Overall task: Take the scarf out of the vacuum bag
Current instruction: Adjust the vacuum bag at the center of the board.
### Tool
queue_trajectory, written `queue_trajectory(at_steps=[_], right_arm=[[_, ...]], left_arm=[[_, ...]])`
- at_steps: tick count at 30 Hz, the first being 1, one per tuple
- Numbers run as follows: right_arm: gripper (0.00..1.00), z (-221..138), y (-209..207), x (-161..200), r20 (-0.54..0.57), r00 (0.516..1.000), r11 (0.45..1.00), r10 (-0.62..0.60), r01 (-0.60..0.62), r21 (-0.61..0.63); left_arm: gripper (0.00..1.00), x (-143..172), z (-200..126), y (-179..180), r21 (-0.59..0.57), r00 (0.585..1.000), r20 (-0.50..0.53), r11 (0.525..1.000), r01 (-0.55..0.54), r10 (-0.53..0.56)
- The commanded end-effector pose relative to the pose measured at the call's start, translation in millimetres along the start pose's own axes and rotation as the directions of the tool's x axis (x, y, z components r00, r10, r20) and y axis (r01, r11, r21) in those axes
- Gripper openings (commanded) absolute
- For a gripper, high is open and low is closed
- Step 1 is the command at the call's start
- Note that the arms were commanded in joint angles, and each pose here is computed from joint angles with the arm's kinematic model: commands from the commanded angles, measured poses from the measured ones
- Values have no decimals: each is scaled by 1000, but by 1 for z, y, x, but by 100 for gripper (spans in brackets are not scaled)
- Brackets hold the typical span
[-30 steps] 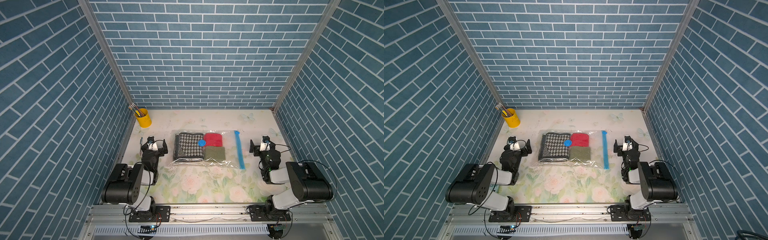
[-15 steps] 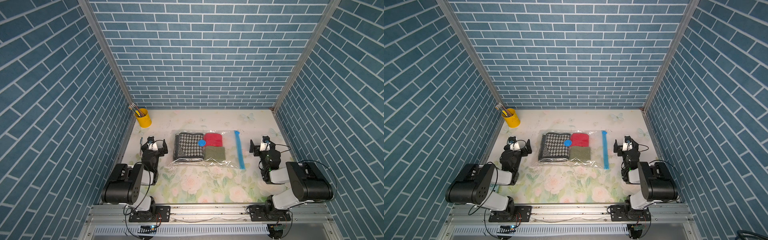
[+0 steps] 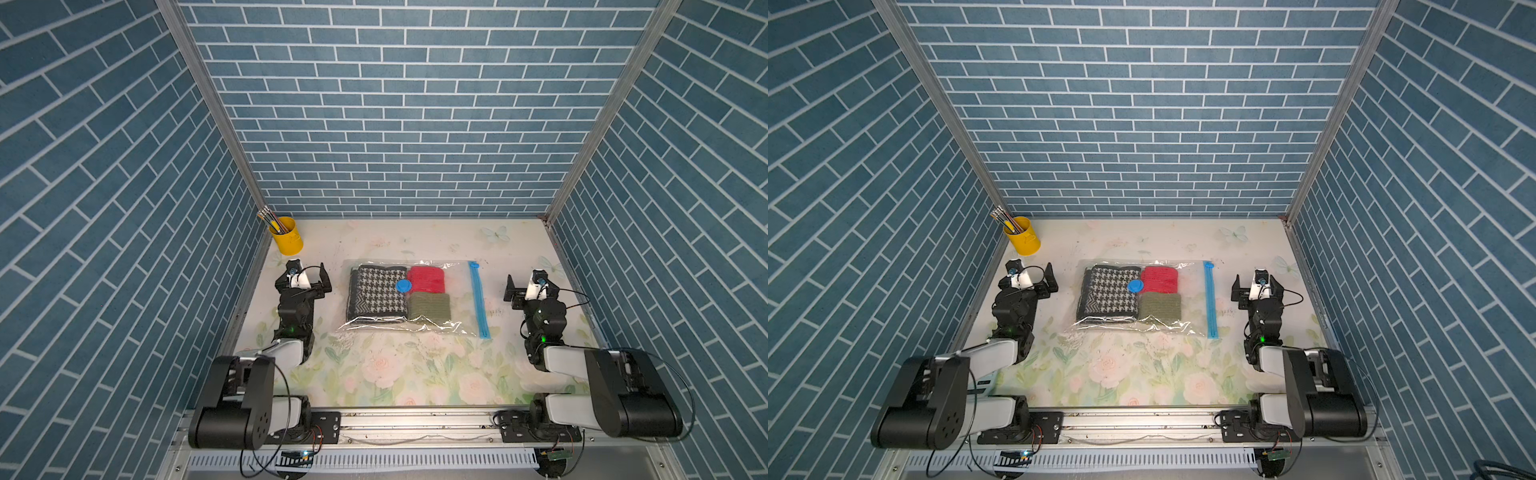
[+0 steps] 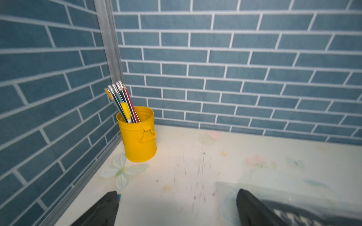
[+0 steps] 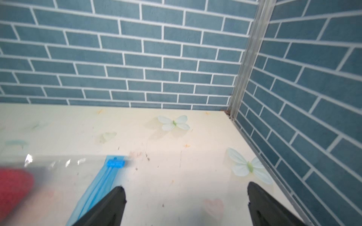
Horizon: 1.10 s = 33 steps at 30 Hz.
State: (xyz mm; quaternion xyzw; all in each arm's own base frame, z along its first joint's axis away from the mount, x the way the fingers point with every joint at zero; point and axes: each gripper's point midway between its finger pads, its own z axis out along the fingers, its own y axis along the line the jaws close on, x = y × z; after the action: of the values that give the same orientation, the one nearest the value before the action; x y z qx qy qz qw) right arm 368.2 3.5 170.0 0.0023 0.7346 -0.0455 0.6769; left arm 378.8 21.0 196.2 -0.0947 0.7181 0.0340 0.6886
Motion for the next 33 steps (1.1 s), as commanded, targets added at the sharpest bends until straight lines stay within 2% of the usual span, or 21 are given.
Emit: queue_trajectory(at_steps=[1,4,6,9,10,12,13,15,16,17,19,21,23,25,28,30,31,33], right_arm=[[99,6,-24,-11,-121,986,977,111,-87,192],[99,7,-29,-33,-188,959,945,211,-151,289],[100,12,-9,-54,-185,962,965,200,-162,205],[100,15,28,-61,-212,938,961,273,-278,10],[99,15,32,-62,-218,919,942,327,-335,2],[99,14,23,-62,-216,868,894,447,-443,67],[99,13,23,-65,-209,842,865,497,-499,44],[99,13,40,-75,-227,825,830,517,-548,-102],[100,16,42,-74,-255,821,833,511,-546,-91],[99,21,49,-74,-293,831,853,473,-515,-83],[99,26,73,-82,-332,887,925,320,-368,-92],[100,24,92,-92,-319,935,983,152,-177,-51],[99,20,102,-99,-302,953,999,36,-33,13],[100,22,102,-95,-322,947,998,11,8,55],[99,27,84,-84,-368,929,985,45,20,171],[99,26,78,-77,-384,922,978,45,37,206],[100,26,78,-75,-389,920,980,41,39,196],[100,29,92,-66,-417,909,995,-2,44,93]], left_arm=[[100,-14,1,22,-169,990,-63,979,118,-130],[100,-46,-1,32,-289,965,-68,931,224,-253],[100,-57,-3,32,-343,935,-116,897,279,-335],[100,-72,-2,16,-364,936,-151,898,246,-318],[100,-77,-3,12,-378,938,-157,896,232,-309],[100,-78,-12,20,-468,937,-133,854,228,-323],[100,-78,-15,24,-493,932,-121,836,243,-343],[100,-80,-15,18,-451,924,-115,848,280,-366],[100,-83,-13,6,-383,923,-133,878,287,-360],[100,-87,-10,-7,-304,922,-146,904,302,-357],[100,-92,-9,-33,-226,925,-171,927,298,-339],[100,-96,-10,-72,-188,947,-200,958,215,-252],[100,-99,-17,-123,-152,968,-217,984,94,-126],[100,-89,-18,-159,-114,967,-246,993,38,-65],[100,-66,-13,-182,-35,943,-309,992,117,-123],[100,-62,-15,-187,1,939,-305,986,166,-158],[100,-62,-15,-192,26,937,-306,983,183,-167],[100,-60,-13,-200,57,934,-322,982,180,-153]])
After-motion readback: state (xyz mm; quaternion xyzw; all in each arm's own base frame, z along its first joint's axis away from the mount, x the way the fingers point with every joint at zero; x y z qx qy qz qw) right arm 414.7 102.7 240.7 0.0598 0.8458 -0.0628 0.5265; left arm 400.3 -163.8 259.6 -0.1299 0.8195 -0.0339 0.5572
